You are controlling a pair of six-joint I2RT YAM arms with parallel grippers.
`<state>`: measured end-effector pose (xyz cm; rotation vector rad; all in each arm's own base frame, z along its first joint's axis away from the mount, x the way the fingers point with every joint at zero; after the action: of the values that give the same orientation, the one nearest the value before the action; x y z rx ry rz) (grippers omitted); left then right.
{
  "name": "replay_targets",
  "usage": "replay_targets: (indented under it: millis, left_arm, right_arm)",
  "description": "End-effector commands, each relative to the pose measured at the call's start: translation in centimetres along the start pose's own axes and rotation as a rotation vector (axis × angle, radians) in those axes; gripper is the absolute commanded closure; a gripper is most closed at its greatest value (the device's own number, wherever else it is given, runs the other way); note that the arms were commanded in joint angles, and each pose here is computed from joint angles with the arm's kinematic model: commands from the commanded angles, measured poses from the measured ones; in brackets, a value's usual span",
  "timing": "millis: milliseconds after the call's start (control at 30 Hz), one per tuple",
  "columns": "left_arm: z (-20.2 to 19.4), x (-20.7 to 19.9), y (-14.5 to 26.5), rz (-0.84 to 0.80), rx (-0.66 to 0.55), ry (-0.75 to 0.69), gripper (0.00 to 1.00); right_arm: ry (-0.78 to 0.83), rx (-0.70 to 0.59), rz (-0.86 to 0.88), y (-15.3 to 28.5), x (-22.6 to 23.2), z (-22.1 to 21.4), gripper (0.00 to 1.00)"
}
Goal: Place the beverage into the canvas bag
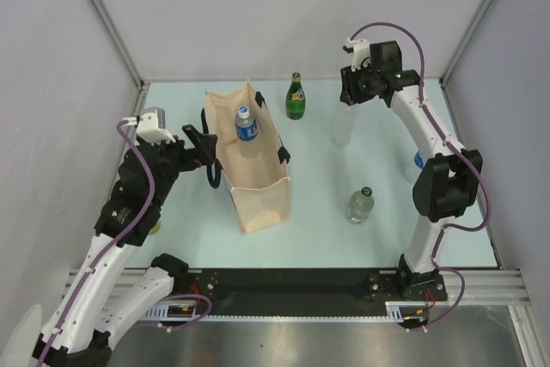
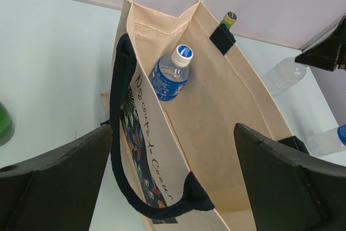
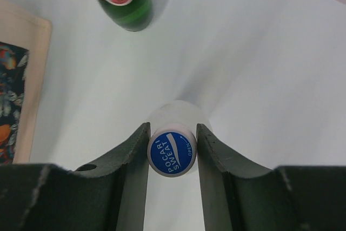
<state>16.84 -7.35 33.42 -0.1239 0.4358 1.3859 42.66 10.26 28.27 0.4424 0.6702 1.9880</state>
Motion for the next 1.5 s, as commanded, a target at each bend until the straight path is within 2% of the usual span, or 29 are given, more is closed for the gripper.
replay_targets:
  millis: [0,367,600,733,900,1000,1267,1467]
  left_arm:
    - [1.1,-0.1,0.6,0.004,-0.048,0.019,0.0]
    - [1.3,0.2,1.4,0.019,-0.058,0.005,0.0]
    - [1.4,0.6,2.2,0.04,-0.075,-0.003,0.0]
    - [1.4,0.9,3.1,0.05,-0.087,-0.001,0.0]
    - [1.2,1.3,3.7,0.062,-0.09,-0.003,0.0]
    - [1.1,1.4,4.0,0.065,-0.092,-0.003,0.0]
    - [0.9,1.6,4.6,0.07,-0.087,-0.002,0.0]
    - [0.6,1.8,4.8,0.073,-0.077,-0.002,0.0]
  right_arm:
    - [0.152,-0.417,0.08,10.7,4.8,8.9,1.0]
    - [0.207,-0.632,0.272,18.1,12.0,13.9,1.0]
    - [0.28,-0.841,0.365,23.3,16.9,17.4,1.0]
    - [0.321,-0.892,0.423,24.6,19.6,17.6,1.0]
    - [0.369,-0.844,0.526,24.3,23.4,16.2,1.0]
    - [0.387,-0.776,0.555,22.6,24.4,15.2,1.0]
    - [0.416,-0.597,0.613,16.8,25.7,12.5,1.0]
    - [0.437,-0.477,0.63,10.9,26.5,10.0,1.0]
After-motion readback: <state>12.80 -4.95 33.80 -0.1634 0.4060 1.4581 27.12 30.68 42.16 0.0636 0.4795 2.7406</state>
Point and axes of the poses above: each gripper's point midway between its finger pads, its own y axis back along the fingers, its own x axis along the line the jaws close on, z = x × y, the point moved 10 cm from there along y, back along the fingers
